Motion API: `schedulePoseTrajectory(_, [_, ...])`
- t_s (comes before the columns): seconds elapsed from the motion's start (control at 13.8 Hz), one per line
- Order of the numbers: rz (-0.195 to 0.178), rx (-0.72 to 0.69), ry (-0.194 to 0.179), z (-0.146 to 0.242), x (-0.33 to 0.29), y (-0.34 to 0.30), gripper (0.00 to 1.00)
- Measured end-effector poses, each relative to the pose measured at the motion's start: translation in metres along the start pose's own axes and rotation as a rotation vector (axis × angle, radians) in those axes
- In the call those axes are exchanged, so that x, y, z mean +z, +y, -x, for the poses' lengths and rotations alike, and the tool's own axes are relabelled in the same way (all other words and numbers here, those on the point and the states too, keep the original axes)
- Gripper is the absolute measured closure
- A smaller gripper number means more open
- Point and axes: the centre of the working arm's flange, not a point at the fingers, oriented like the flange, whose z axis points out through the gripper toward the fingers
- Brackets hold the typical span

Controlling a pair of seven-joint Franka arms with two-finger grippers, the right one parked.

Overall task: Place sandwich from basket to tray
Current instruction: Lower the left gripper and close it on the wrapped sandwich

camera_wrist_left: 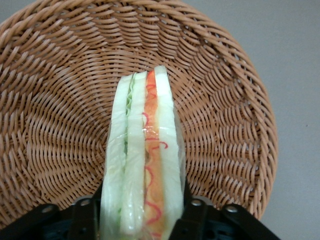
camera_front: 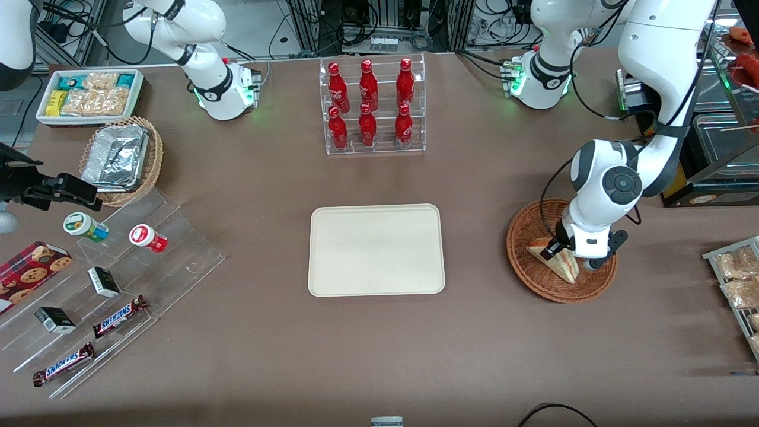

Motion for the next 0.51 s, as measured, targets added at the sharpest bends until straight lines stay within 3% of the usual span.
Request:
schedulePoseTrajectory(0.22, [0.008, -0.002, 0.009, -0.003, -0.005, 0.003, 0.74])
schedulePoseTrajectory(0.36, [0.007, -0.001, 0.016, -0.007, -0.014, 0.006, 0.78])
schedulePoseTrajectory(0.51, [-0.041, 0.010, 0.005, -0.012, -0.037, 0.011, 0.78])
